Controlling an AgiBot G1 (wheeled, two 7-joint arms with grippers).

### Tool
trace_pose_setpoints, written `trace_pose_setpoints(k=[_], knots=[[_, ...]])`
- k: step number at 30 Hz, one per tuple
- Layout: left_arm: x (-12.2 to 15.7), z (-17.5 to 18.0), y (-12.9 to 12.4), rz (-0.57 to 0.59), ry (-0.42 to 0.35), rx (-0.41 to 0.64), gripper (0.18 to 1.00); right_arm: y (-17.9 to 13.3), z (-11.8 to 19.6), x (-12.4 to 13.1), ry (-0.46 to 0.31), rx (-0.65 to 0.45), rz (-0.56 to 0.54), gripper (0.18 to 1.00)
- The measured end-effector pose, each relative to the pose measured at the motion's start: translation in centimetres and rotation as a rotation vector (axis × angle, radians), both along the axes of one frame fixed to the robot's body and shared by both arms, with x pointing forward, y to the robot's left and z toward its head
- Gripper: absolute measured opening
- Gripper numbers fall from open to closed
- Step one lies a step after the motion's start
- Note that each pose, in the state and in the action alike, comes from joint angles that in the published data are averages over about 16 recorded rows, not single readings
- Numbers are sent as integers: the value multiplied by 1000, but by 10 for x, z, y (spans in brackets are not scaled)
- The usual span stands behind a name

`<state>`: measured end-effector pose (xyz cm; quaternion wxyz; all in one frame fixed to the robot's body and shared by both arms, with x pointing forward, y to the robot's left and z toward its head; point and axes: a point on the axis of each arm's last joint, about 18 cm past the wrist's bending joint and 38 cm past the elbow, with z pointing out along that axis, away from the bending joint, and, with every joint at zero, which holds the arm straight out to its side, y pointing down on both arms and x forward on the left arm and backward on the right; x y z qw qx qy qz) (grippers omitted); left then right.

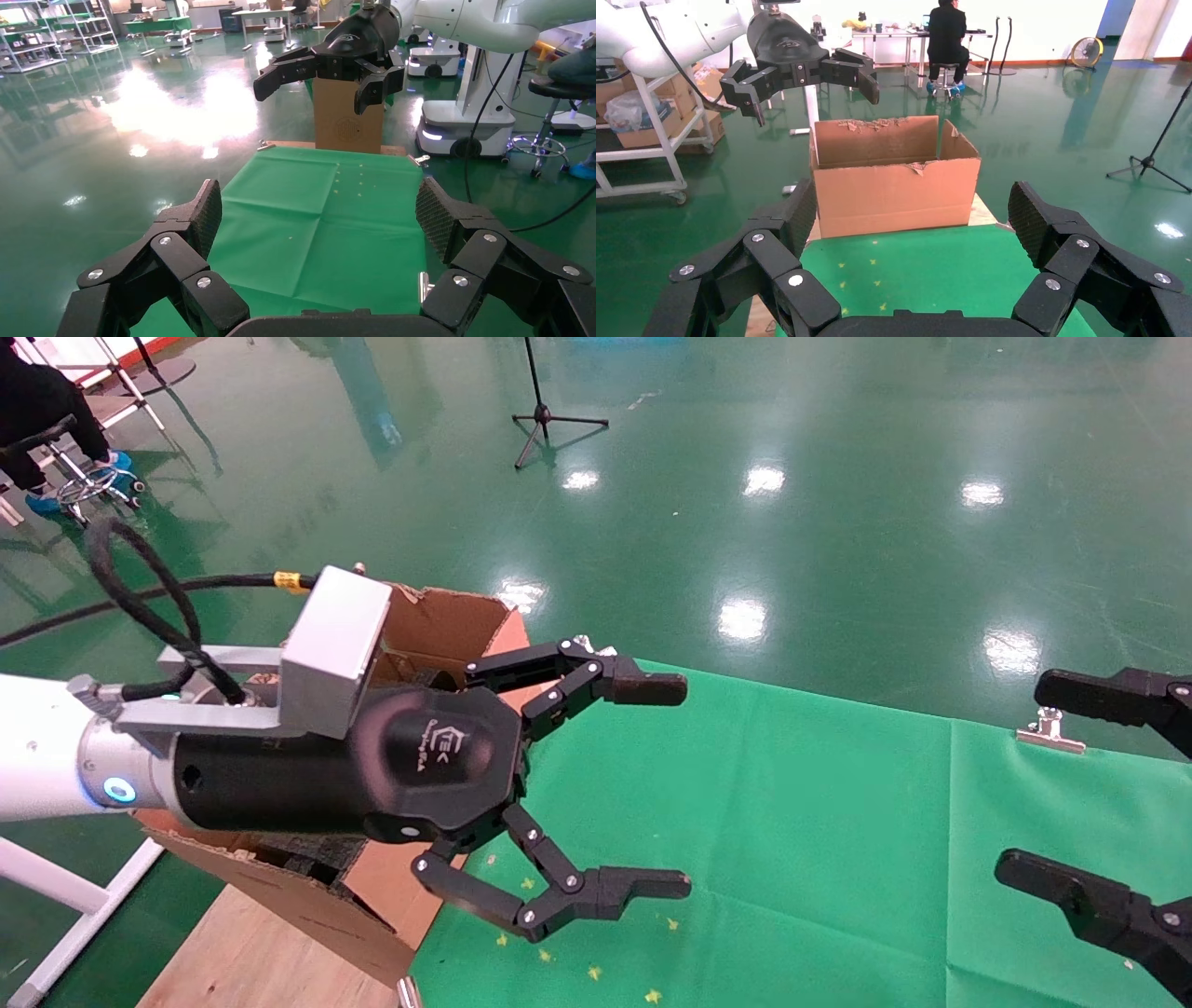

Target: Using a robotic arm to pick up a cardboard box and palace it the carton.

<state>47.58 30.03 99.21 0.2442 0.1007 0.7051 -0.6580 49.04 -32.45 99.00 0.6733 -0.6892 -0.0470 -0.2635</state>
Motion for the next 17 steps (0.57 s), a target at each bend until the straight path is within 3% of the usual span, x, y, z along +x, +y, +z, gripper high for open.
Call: trace_pose_setpoints(k=[17], knots=[[0,0,0,0,0,0,1001,0,0,0,0,0,0,1001]])
